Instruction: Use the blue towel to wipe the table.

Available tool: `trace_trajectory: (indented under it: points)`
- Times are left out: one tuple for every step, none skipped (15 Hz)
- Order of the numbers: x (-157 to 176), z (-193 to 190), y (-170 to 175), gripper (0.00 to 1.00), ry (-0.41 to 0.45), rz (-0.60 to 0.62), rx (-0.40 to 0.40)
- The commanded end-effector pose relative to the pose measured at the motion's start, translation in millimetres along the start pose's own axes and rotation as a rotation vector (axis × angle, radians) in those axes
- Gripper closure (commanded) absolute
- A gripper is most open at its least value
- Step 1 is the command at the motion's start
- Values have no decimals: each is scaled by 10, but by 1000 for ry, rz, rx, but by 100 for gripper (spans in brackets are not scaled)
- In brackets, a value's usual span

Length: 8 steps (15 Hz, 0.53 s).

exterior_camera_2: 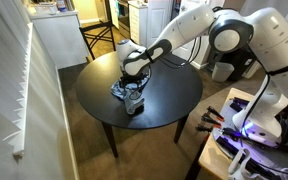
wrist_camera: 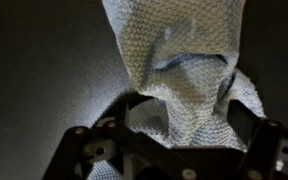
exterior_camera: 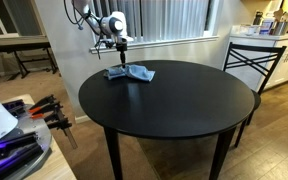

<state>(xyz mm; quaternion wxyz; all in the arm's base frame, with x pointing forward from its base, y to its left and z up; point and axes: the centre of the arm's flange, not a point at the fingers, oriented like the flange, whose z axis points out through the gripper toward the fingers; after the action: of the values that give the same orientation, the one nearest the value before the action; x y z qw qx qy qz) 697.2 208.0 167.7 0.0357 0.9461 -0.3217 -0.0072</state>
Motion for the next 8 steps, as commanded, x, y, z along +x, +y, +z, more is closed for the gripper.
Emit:
trace_trajectory:
  points:
    - [341, 179, -286, 0, -80, 182, -8]
    - [383, 221, -294, 25, -94, 219, -8]
    - [416, 242, -295, 26, -106, 246, -7]
    - [440, 250, -298, 33, -117, 273, -4]
    - [465, 260, -305, 40, -123, 298, -1]
    - [485, 269, -307, 47, -132, 323, 2]
    - [502, 280, -317, 53, -138, 343, 5]
    - [520, 287, -327, 59, -142, 368, 4]
